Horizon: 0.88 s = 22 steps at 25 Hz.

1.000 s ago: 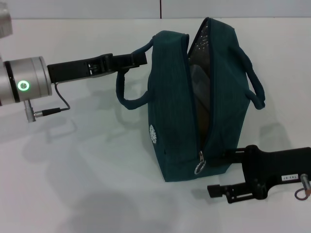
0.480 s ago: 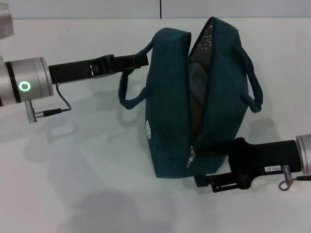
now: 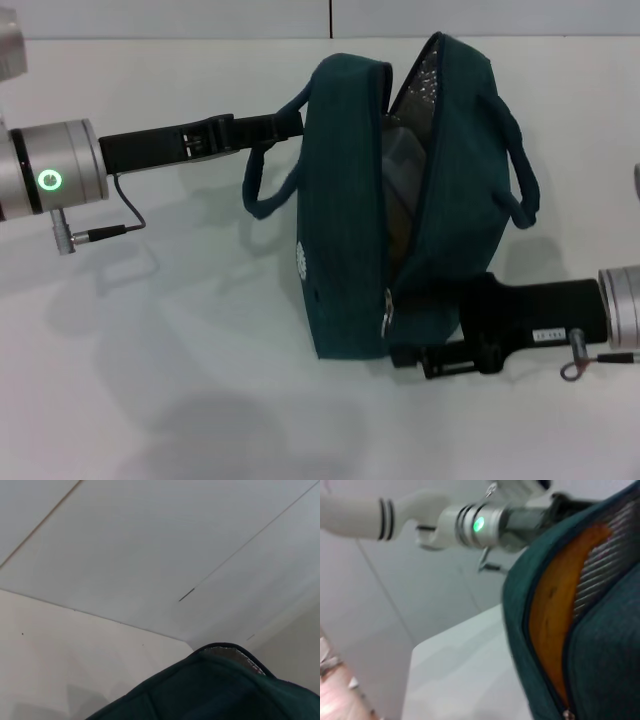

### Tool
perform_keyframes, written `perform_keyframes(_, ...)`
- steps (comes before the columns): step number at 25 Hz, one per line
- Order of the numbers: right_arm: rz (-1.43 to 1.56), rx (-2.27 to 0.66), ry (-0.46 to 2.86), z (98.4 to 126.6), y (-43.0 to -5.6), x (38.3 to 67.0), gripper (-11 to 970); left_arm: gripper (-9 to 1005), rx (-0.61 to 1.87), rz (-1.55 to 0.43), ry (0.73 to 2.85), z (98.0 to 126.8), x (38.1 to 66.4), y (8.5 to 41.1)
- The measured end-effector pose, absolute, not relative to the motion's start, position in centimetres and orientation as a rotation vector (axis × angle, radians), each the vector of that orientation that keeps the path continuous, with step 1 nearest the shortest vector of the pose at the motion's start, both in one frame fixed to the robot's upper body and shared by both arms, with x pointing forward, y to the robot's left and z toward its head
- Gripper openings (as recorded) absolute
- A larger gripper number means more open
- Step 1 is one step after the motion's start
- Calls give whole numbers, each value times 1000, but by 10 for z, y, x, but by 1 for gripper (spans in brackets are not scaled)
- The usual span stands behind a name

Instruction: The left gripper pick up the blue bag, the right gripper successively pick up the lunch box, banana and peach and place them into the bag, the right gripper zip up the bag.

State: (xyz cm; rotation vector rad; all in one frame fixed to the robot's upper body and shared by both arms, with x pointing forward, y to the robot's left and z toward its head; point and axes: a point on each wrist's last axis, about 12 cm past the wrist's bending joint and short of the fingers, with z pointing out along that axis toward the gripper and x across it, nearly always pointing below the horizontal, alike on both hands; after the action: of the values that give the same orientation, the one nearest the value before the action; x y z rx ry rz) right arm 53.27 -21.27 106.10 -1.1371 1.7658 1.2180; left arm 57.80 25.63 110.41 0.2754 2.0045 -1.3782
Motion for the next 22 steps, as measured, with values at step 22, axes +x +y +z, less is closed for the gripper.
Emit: perform_keyframes(22,1160,-1163,1778,1058,-202,540,718,400,277,-1374,2001,1105,579,256)
